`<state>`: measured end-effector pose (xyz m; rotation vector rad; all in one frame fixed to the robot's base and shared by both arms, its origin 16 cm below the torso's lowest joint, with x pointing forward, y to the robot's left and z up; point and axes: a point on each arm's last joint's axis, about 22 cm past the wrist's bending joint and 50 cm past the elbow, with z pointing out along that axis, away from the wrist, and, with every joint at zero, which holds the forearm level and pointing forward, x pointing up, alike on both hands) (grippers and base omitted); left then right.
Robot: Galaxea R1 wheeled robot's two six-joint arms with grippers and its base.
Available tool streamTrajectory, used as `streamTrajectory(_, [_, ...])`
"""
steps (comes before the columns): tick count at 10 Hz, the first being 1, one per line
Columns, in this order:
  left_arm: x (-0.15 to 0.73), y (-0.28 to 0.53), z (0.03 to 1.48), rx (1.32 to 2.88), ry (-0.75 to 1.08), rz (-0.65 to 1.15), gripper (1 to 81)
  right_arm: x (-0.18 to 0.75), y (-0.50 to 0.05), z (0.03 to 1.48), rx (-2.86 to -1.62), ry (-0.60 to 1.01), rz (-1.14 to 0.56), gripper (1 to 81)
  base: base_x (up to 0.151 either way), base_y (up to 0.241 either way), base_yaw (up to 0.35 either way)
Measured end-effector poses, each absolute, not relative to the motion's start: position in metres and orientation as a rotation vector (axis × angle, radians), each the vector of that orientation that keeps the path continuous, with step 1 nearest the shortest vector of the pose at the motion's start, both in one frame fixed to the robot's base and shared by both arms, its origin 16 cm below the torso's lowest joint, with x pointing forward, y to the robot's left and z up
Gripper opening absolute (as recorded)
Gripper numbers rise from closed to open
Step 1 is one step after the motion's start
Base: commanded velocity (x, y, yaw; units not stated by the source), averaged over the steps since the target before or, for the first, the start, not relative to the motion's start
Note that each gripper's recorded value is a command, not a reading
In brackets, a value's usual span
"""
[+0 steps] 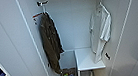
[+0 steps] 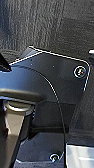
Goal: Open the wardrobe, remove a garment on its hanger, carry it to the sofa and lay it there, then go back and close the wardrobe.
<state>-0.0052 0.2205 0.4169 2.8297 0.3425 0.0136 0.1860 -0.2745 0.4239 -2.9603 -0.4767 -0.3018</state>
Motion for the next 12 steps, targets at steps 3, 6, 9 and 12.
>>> streamTrajectory(3, [-0.006,0.211,0.417,2.822,0.342,0.005,81.1,0.133,-0.273,0.422,-2.931,-0.217,-0.181,81.1,0.0,0.0,0.0])
streamTrajectory(6, [-0.019,0.206,0.416,2.833,0.34,-0.048,81.1,0.039,-0.227,0.423,-2.827,-0.041,-0.002,81.1,0.0,0.0,0.0])
streamTrajectory(9, [-0.041,0.205,0.416,2.86,0.332,-0.138,81.1,-0.006,-0.235,0.42,-2.854,0.044,0.086,81.1,0.0,0.0,0.0])
streamTrajectory(12, [-0.043,0.209,0.416,2.876,0.161,-0.122,81.1,-0.033,-0.223,0.422,-2.836,0.145,0.147,81.1,0.0,0.0,0.0])
